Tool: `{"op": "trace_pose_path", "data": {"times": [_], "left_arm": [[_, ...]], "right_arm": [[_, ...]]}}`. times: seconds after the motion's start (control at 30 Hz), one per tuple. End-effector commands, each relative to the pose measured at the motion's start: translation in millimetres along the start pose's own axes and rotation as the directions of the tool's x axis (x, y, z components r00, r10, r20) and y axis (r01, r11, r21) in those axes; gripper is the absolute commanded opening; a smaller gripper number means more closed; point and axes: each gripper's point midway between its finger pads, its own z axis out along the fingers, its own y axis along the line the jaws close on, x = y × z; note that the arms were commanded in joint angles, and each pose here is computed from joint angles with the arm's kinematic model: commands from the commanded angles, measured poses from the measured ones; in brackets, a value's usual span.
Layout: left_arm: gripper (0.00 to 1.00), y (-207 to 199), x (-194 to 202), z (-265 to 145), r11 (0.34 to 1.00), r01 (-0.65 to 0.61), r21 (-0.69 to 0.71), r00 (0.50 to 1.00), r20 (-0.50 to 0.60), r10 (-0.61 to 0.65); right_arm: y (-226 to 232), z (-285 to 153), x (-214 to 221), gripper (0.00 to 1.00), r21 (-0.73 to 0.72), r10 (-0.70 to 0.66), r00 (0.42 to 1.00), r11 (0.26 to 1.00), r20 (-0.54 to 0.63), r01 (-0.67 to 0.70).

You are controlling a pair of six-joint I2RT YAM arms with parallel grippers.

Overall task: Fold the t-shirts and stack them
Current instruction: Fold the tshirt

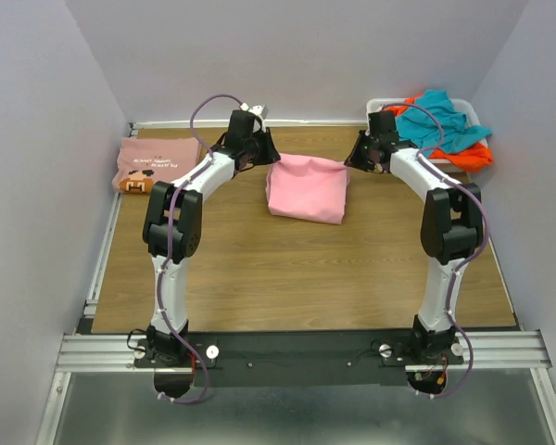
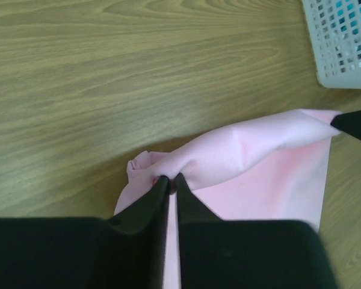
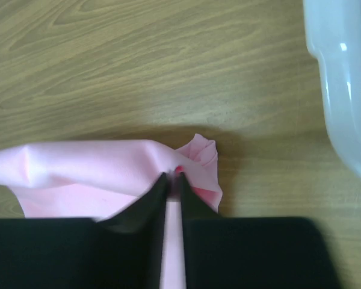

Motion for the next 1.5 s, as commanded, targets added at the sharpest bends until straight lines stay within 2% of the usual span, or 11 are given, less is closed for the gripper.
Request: {"op": "trace_pose_path", "data": {"times": [0.0, 0.03, 0.07, 0.1, 0.17, 0.23, 0.5, 0.8, 0.93, 1.1, 1.47], "left_arm": [[0.37, 12.0, -5.0, 6.6, 1.0, -0.018, -0.021, 1.0, -0.004, 0.018], [0.44, 11.8, -10.5, 5.7, 0.999, -0.017, -0.027, 1.0, 0.005, 0.017], [0.47, 12.2, -15.0, 4.1, 0.999, -0.02, -0.039, 1.0, 0.015, 0.02], [0.98, 11.9, -19.9, 2.1, 0.999, -0.023, -0.048, 0.999, 0.027, 0.024], [0.98, 7.8, -34.5, -5.5, 0.998, -0.029, -0.063, 0.998, 0.056, 0.033], [0.98, 1.5, -34.6, -10.9, 0.998, -0.028, -0.051, 0.998, 0.059, 0.031], [0.98, -57.4, 20.3, -35.3, 0.994, -0.041, 0.098, 0.999, 0.017, 0.039], [0.98, -73.5, 100.2, -18.7, 0.978, -0.032, 0.206, 0.991, -0.122, 0.058], [0.99, -55.5, 124.8, -12.9, 0.985, -0.018, 0.17, 0.986, -0.159, 0.046], [0.98, -39.0, 152.7, -13.5, 0.991, -0.006, 0.137, 0.978, -0.207, 0.034], [0.98, -19.5, 213.6, -63.0, 0.994, 0.073, 0.082, 0.961, -0.272, -0.048]], "right_arm": [[3.7, 21.3, -7.8, 0.28, -0.065, -0.027, 1.0, 0.998, -0.016, 0.026], [6.7, 22.7, -7.4, 0.39, -0.084, -0.032, 0.999, 0.996, -0.024, 0.03], [11.8, 22.7, -13.9, 0.6, -0.101, -0.043, 0.999, 0.994, -0.013, 0.042], [12.0, 24.8, -14.3, 0.69, -0.107, -0.05, 0.999, 0.993, -0.015, 0.048], [17.4, 20.6, -20.3, 0.92, -0.126, -0.058, 0.998, 0.99, -0.004, 0.057], [27.0, 6.9, -21.9, 1.0, -0.167, -0.061, 0.998, 0.984, -0.003, 0.059], [49.1, -39.2, 33.4, 1.0, -0.323, -0.087, 0.99, 0.945, -0.113, 0.046], [76.6, -18.7, 45.5, 1.0, -0.485, -0.011, 0.984, 0.871, -0.178, -0.078], [54.1, 22.9, 56.3, 1.0, -0.397, 0.024, 0.98, 0.912, -0.197, -0.102], [27.5, 42.6, 92.7, 1.0, -0.324, 0.041, 0.963, 0.937, -0.268, -0.13], [5.7, 22.7, 150.6, 1.0, -0.315, -0.067, 0.939, 0.948, -0.338, -0.045]]}}
